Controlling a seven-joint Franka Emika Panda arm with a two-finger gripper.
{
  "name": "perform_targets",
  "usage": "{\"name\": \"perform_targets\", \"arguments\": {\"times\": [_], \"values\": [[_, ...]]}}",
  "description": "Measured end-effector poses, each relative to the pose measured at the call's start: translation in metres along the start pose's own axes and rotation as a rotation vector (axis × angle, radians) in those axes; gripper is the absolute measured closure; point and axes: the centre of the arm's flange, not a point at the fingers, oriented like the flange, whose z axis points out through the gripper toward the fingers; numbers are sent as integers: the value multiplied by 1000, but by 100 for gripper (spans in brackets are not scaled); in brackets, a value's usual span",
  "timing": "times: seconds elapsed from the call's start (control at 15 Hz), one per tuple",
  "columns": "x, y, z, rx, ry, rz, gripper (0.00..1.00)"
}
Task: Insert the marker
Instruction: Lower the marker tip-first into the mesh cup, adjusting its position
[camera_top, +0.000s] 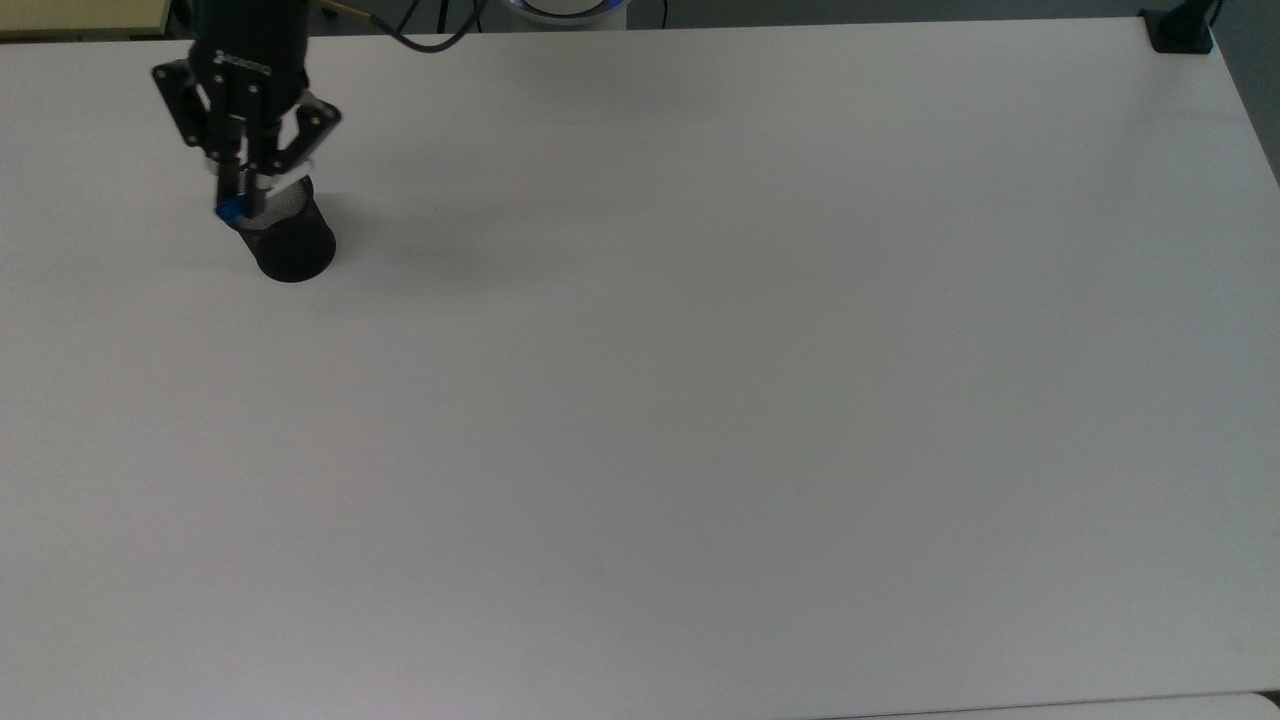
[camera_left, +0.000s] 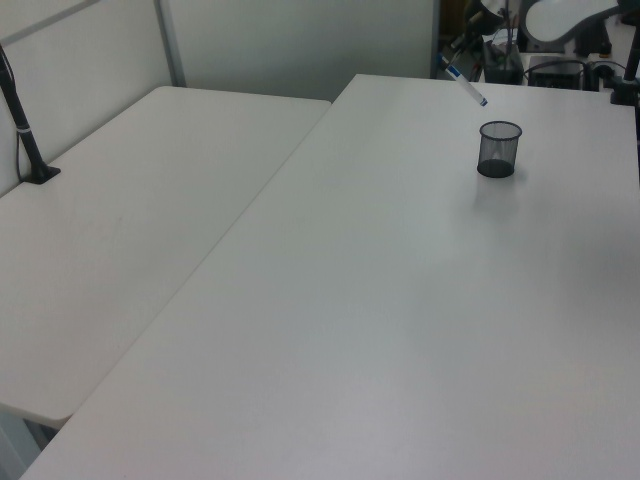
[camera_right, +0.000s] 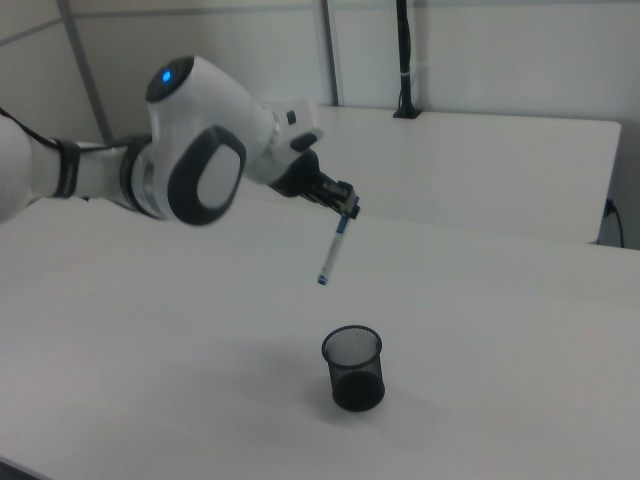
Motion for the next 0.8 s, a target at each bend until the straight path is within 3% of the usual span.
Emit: {"name": "perform_targets", "arguments": {"times": [0.2, 0.8], "values": [[-37, 33, 18, -27, 100, -75, 82], [-89, 43, 44, -28, 13, -202, 82]]}}
